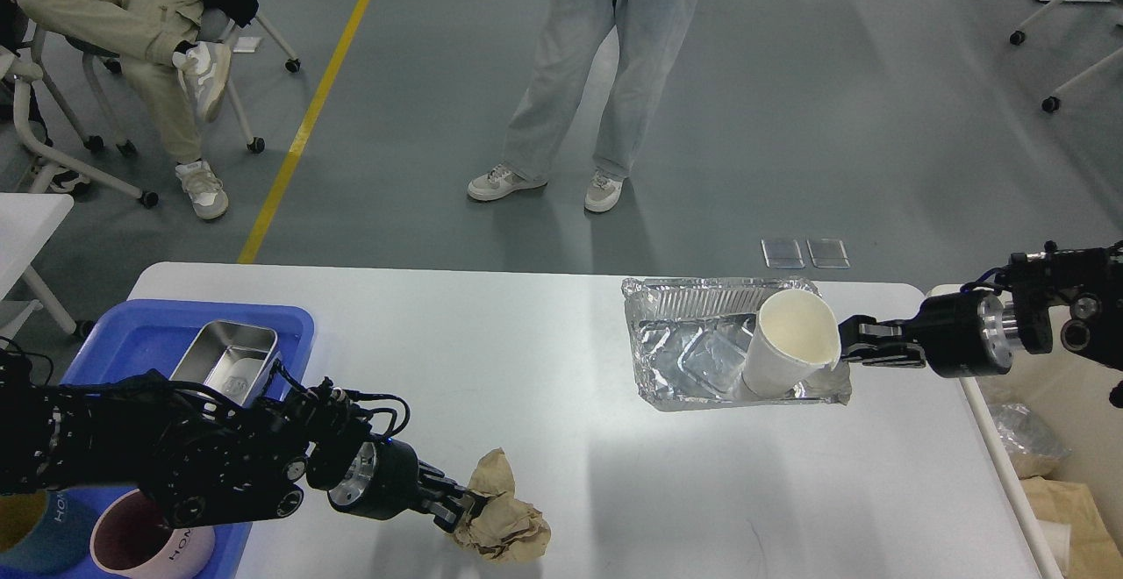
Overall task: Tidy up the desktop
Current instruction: 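Lower the left gripper to the crumpled paper towel and grasp it, then lift the paper towel and place it into the foil tray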
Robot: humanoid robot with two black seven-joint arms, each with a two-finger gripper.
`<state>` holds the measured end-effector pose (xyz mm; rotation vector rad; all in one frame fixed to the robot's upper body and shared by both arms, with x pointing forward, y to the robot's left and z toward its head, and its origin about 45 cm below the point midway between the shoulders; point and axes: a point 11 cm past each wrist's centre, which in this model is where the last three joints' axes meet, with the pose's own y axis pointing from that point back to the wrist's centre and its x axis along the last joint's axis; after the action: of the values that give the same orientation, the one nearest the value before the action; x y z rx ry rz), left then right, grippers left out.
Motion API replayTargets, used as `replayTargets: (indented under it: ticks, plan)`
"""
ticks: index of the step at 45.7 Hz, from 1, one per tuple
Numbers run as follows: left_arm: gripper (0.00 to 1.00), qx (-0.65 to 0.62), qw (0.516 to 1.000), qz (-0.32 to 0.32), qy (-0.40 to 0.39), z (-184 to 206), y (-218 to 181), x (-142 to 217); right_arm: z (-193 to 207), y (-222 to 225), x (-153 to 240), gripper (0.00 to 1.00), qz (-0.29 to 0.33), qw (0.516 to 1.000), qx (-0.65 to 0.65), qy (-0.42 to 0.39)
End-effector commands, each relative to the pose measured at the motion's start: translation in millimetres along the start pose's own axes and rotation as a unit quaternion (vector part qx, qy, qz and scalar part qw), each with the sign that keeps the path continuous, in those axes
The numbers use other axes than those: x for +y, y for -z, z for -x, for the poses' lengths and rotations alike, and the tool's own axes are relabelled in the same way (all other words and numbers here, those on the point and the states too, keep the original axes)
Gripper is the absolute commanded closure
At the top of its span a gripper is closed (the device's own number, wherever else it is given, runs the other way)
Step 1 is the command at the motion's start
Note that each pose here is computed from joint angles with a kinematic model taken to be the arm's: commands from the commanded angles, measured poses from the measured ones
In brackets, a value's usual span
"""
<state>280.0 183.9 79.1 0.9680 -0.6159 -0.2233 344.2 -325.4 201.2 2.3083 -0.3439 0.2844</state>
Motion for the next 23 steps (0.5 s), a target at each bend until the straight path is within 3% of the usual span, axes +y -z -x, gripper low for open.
replayTargets:
  ticks: [1,14,23]
  plan:
    - [1.00,-0.007,1.000,0.009,-0.018,-20.5,-0.2,29.1,-0.1,-0.3,0.6,1.00,0.000,1.000,0.000,-0.001]
    - [1.00,-0.021,0.997,-0.009,-0.071,-74.8,3.2,126.4,-0.1,1.5,-1.6,1.00,-0.002,1.000,0.001,0.001]
    - [1.00,-0.048,0.990,-0.010,-0.135,-130.7,-18.4,188.3,-2.6,5.1,-2.3,1.00,-0.005,1.000,0.005,0.000]
